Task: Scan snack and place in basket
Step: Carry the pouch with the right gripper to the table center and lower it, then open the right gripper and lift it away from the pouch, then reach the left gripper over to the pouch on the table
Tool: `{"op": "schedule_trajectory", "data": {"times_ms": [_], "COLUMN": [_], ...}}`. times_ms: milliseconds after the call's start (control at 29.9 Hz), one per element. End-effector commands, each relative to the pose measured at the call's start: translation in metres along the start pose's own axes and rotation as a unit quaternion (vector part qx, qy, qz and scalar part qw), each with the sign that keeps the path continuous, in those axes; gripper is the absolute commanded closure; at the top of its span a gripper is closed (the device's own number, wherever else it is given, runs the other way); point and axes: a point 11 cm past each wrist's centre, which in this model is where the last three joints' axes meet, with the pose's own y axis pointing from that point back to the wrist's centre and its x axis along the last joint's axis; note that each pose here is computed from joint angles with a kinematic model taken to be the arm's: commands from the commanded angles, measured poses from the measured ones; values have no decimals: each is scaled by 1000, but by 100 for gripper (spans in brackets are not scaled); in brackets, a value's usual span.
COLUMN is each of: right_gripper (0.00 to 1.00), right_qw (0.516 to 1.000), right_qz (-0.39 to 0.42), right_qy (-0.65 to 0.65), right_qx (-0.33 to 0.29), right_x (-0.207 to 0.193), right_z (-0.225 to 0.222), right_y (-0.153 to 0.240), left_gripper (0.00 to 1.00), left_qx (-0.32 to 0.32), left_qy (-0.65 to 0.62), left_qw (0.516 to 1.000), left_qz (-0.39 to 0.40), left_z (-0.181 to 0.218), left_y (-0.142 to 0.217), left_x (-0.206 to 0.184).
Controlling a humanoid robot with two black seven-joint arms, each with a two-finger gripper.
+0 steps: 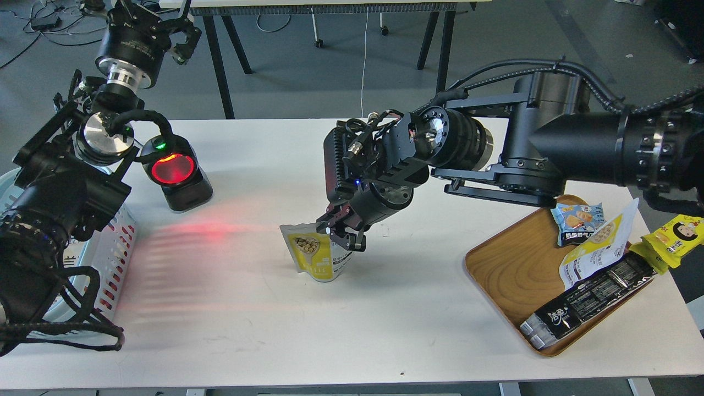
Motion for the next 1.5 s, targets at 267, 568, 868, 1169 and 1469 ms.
{"op": "schedule_trajectory", "data": {"times_ms": [267,568,868,1169,1469], "right_gripper": [35,5,1,1,1], "right_qw": [999,973,876,681,414], "right_qz": [28,165,291,442,592], "right_qy": [-6,-135,-367,-562,-677], "right_qx": [-19,-89,-113,-156,-143], "right_x": [8,8,-58,-131,-203], "right_z": [10,53,76,124,147], "right_y": [36,132,194,235,244], "left_gripper": [0,0,3,15,15], "left_qx": [-2,5,75,152,167], "left_qy": [-3,-20,-190,-501,-671], "left_qw": [1000,1000,969,809,587], "left_qz": [2,-9,-139,-267,-422], "left_z": [3,12,41,44,1], "left_y": [2,-1,-22,-23,26], "left_x": [3,-2,-76,-135,-197]}}
